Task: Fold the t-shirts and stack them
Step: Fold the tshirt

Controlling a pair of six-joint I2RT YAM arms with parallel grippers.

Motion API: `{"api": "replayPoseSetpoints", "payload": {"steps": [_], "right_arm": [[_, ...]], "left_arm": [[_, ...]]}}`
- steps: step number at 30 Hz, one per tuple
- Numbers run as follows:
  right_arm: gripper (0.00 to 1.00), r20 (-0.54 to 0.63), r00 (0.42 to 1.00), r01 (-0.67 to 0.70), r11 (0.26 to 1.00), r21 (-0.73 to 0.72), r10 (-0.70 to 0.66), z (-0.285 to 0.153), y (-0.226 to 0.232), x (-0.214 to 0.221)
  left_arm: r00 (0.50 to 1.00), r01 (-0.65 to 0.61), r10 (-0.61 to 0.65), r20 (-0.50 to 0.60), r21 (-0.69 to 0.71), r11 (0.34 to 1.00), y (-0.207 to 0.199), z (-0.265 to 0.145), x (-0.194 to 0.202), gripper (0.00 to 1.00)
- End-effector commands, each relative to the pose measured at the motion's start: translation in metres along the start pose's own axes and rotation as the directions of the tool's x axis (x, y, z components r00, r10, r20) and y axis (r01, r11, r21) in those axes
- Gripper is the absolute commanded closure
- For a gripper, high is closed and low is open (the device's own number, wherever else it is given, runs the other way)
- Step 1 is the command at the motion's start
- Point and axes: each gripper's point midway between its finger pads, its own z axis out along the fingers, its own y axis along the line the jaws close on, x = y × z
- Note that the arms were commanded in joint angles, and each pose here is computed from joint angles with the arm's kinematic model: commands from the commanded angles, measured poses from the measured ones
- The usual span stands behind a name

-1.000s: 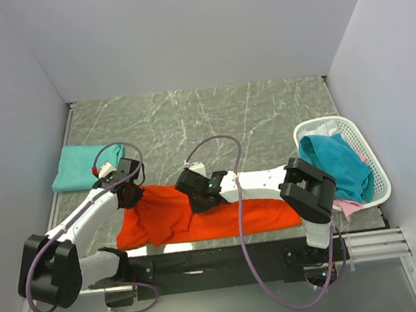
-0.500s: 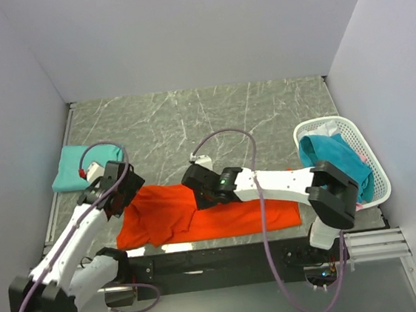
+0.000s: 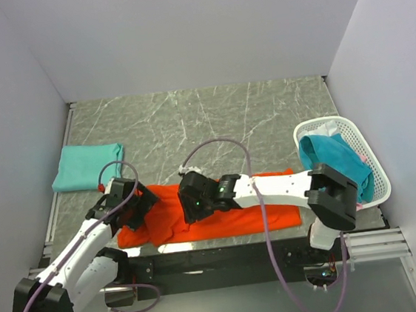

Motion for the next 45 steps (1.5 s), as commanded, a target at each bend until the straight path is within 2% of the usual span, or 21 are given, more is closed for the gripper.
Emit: {"api": "replayPoseSetpoints", "payload": {"steps": [1, 15, 18, 19, 23, 34, 38, 39, 41, 42, 45], "right_arm": [[0.53, -0.017, 1.000, 0.002, 0.998, -0.062, -0.003, 0.012, 0.021, 0.000], [0.57, -0.049, 0.998, -0.048, 0.998, -0.039, 0.046, 0.049, 0.023, 0.008], [0.68, -0.047, 0.997, -0.057, 0.998, -0.020, 0.056, 0.051, 0.019, 0.007], [0.78, -0.041, 0.997, -0.062, 0.998, 0.009, 0.063, 0.051, 0.014, 0.008], [0.98, -0.019, 0.997, -0.075, 0.993, 0.093, 0.077, 0.045, -0.004, 0.008], [1.00, 0.017, 0.997, -0.073, 0.979, 0.192, 0.072, 0.032, -0.029, 0.007], [0.90, 0.006, 0.998, -0.064, 0.980, 0.188, 0.064, 0.032, -0.028, 0.008], [0.80, -0.001, 0.998, -0.059, 0.978, 0.199, 0.060, 0.030, -0.030, 0.010], [0.69, 0.019, 0.998, -0.063, 0.974, 0.217, 0.060, 0.024, -0.031, 0.003], [0.59, 0.018, 0.998, -0.064, 0.969, 0.237, 0.061, 0.020, -0.035, 0.004], [0.47, 0.087, 0.993, -0.100, 0.963, 0.250, 0.081, -0.005, -0.038, -0.008]], "left_arm": [[0.999, -0.016, 0.018, -0.033, 0.063, 0.998, -0.010, 0.005, 0.008, 0.00], [0.999, -0.002, 0.003, 0.037, -0.017, 1.000, 0.005, 0.002, -0.004, 0.01], [0.999, -0.001, 0.002, 0.046, -0.030, 1.000, 0.008, 0.001, -0.006, 0.01], [0.999, 0.001, 0.001, 0.048, -0.032, 0.999, 0.008, 0.001, -0.006, 0.01], [0.998, 0.002, 0.001, 0.055, -0.049, 0.999, 0.011, 0.002, -0.008, 0.00], [0.998, -0.008, 0.013, 0.069, -0.076, 0.997, 0.013, 0.000, -0.012, 0.01], [0.997, -0.008, 0.014, 0.076, -0.079, 0.997, 0.013, -0.002, -0.014, 0.01], [0.997, -0.006, 0.013, 0.080, -0.081, 0.997, 0.013, -0.003, -0.015, 0.01], [0.994, 0.013, -0.001, 0.106, -0.112, 0.994, 0.018, -0.007, -0.019, 0.00], [0.993, 0.021, -0.007, 0.115, -0.122, 0.992, 0.019, -0.009, -0.021, 0.01], [0.990, 0.049, -0.036, 0.137, -0.093, 0.995, 0.009, -0.021, -0.027, 0.01]]}}
